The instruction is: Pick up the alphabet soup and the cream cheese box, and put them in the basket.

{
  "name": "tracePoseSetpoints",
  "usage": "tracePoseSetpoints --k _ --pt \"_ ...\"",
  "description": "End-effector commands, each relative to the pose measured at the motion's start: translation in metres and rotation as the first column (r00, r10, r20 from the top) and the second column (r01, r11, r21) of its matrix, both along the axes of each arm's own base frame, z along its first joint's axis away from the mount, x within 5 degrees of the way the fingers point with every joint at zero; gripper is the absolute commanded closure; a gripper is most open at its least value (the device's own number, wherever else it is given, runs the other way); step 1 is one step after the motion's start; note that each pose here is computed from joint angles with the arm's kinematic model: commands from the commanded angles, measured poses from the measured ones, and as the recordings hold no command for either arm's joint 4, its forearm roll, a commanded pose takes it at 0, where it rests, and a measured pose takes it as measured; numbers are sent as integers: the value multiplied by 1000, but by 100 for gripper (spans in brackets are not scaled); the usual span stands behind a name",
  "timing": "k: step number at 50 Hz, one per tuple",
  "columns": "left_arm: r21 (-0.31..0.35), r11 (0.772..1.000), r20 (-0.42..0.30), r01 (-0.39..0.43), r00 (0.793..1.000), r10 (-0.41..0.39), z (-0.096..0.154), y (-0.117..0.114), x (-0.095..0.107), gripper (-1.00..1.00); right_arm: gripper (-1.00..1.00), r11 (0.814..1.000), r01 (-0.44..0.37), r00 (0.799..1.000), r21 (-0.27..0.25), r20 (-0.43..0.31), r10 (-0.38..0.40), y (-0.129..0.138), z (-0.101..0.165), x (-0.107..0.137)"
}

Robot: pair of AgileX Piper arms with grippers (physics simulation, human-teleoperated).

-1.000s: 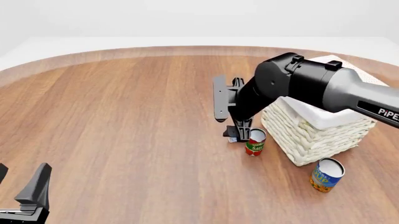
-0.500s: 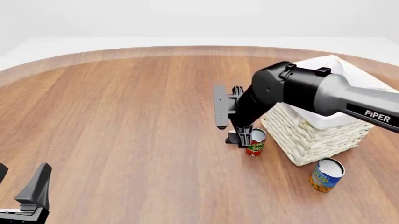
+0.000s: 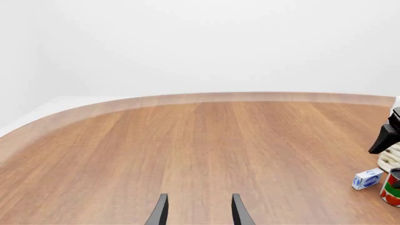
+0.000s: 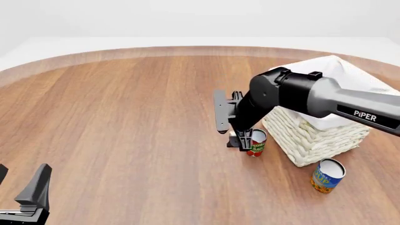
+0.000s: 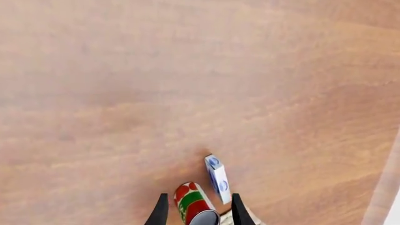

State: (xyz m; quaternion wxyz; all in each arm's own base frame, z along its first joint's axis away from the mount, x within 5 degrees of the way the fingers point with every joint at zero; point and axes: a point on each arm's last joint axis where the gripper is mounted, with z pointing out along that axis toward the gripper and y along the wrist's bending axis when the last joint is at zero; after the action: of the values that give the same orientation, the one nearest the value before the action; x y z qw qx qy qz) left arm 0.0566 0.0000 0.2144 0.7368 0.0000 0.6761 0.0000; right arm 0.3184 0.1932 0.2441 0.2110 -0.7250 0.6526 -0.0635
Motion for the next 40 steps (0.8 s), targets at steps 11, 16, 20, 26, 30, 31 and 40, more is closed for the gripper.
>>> tracePoseSetpoints --k 11,16,20,26,30,31,40 --pt "0 1000 0 0 1000 0 0 0 0 -100 -100 1000 -2 1000 -13 -14 1 3 -4 10" --pt "0 1000 0 0 1000 0 0 0 0 -100 -100 1000 1 1000 -19 -24 -1 3 -13 11" --pt "0 1000 0 0 1000 0 0 0 0 -100 -100 1000 1 1000 -18 -29 -1 5 -14 10" --pt "0 1000 0 0 1000 0 0 0 0 -100 -100 1000 0 999 -20 -34 -1 7 -17 10" --pt "0 1000 0 0 1000 0 0 0 0 -100 -100 1000 1 999 -20 -35 -2 8 -10 12" --pt "0 1000 0 0 1000 0 0 0 0 -100 -100 1000 0 999 -20 -37 -1 9 -17 11" --pt "0 1000 0 0 1000 0 0 0 0 -100 -100 1000 4 999 -22 -40 -5 9 -20 14"
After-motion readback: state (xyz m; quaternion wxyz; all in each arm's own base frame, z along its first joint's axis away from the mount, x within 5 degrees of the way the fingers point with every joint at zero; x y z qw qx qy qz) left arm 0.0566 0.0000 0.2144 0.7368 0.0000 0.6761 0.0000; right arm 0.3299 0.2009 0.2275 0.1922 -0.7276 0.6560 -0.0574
